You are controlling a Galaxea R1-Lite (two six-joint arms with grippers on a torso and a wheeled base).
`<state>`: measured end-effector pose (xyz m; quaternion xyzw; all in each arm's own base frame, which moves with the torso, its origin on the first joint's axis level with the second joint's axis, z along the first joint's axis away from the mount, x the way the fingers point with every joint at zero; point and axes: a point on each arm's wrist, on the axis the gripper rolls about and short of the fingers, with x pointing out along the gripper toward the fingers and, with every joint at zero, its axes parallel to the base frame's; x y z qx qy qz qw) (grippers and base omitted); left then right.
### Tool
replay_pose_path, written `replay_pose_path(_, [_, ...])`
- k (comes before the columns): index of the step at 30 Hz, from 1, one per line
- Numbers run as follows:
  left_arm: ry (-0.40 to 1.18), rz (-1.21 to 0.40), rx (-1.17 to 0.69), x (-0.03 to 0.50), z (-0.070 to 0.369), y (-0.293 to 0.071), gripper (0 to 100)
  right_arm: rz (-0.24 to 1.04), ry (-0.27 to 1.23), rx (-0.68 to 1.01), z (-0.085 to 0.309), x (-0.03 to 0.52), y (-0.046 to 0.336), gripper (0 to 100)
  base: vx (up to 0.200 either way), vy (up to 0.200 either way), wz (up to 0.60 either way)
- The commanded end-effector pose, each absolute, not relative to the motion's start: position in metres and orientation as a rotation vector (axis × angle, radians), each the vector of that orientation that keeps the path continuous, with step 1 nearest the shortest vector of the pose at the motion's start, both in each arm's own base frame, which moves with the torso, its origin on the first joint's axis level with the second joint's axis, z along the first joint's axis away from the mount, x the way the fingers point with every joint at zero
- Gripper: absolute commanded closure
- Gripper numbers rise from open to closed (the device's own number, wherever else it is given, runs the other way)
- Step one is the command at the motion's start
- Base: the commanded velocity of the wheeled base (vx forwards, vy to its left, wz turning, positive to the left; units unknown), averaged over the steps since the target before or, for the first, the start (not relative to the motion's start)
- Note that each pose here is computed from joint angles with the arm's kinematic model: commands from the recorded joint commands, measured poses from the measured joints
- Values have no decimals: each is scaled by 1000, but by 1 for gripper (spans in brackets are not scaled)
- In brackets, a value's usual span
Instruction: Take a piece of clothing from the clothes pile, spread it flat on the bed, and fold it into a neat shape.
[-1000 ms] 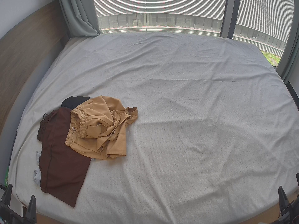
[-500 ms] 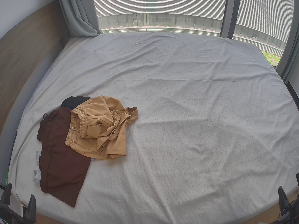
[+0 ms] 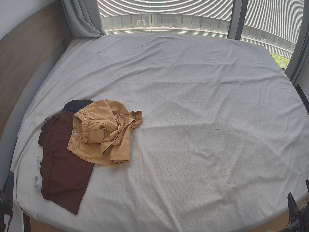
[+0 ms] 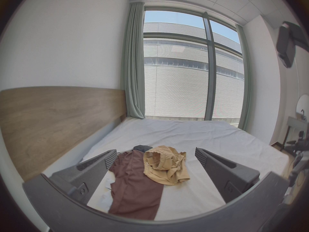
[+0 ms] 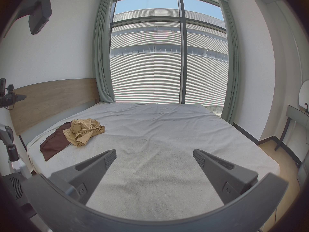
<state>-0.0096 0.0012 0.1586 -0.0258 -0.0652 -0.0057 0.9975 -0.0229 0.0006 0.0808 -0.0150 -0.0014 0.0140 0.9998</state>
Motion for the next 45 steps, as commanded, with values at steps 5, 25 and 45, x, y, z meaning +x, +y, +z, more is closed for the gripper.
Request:
replay_pose_path(5, [43,-103,-175,38,174,-4,0,29,-2,-31,76,-23,1,0,0,0,0])
replay_pose_path(25, [242,-186,-189,106,175,-14,0,29,-2,-29,76,-23,1,0,0,0,0])
replay_pose_path(45, [302,-366,-262,173,171,12,0,31,0,-31,75,-23,0,0,0,0,0])
